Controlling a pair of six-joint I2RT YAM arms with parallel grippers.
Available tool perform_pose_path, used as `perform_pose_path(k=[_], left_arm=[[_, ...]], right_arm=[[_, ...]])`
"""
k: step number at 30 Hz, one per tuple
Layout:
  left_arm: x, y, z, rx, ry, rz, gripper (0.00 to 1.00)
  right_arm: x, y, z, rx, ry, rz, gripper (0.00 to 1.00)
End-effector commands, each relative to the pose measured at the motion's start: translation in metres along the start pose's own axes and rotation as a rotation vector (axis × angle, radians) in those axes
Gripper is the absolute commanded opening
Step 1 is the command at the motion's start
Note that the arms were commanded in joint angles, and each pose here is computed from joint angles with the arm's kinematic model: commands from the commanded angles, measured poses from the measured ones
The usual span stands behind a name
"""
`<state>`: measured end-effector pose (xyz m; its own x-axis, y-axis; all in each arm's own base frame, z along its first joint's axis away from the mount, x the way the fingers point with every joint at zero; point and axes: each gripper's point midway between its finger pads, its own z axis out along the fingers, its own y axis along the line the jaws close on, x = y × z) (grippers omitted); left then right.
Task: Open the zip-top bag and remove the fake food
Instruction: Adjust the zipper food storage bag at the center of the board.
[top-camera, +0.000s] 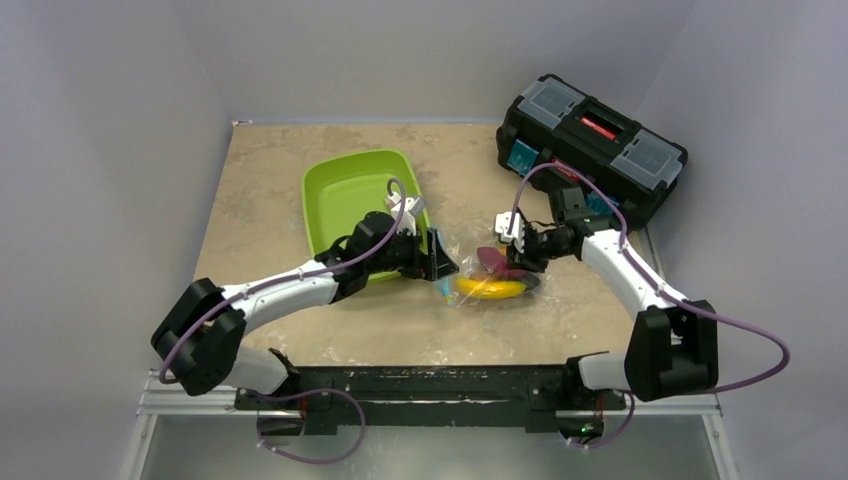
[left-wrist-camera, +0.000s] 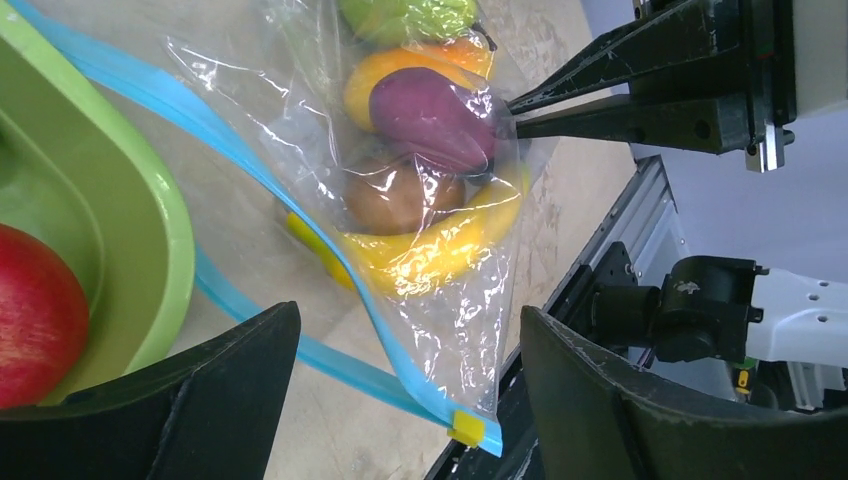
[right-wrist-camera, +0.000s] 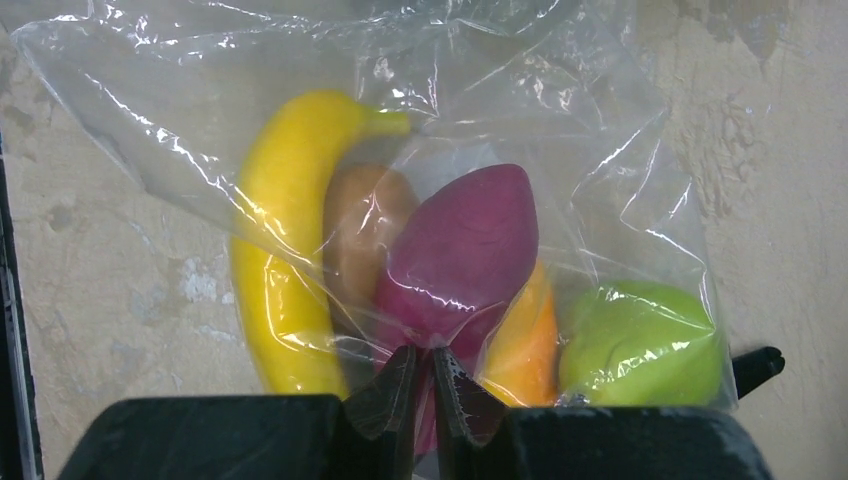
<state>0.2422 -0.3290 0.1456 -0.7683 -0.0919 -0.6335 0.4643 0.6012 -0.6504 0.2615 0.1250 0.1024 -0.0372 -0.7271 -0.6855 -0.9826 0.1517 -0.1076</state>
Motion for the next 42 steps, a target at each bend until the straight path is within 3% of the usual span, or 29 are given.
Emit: perform_pose_path(k=[1,3,7,10,17,22,25,32,42], left_arm=[[-0.008,-0.015,0.009,0.061,-0.009,-0.058,0.80],[-0.005,-0.012,0.011,0.046,0.001,-0.070,0.80],[-0.002,-0.006,0.012,0.017,0.018,-0.068,0.80],[-0.001,-0.013,0.016,0.052,0.032,-0.073,0.70],[0.002,-0.020,0.022,0.100,0.068,-0.074,0.46],[0.003,-0.027,0.022,0.136,0.083,-0.065,0.27],[0.003,-0.032,0.022,0.165,0.092,-0.059,0.21],[0.000,-0.048,0.021,0.241,0.095,-0.048,0.15],[-0.004,-0.055,0.016,0.283,0.061,-0.041,0.15]], right_arm=[[-0.002,-0.002,0.013,0.040,-0.016,0.076,0.08],[-0.001,-0.008,0.013,0.080,-0.013,0.103,0.11],[-0.003,-0.006,0.014,0.085,-0.022,0.096,0.30],[-0.006,0.005,0.020,0.038,-0.026,0.076,0.35],[-0.025,-0.005,0.026,0.065,-0.059,0.119,0.13],[-0.049,-0.006,0.024,0.017,-0.137,0.157,0.17],[-0.051,-0.015,0.026,0.034,-0.132,0.193,0.19],[-0.066,0.010,0.033,-0.083,-0.159,0.132,0.31],[-0.079,-0.001,0.026,-0.046,-0.168,0.088,0.45]])
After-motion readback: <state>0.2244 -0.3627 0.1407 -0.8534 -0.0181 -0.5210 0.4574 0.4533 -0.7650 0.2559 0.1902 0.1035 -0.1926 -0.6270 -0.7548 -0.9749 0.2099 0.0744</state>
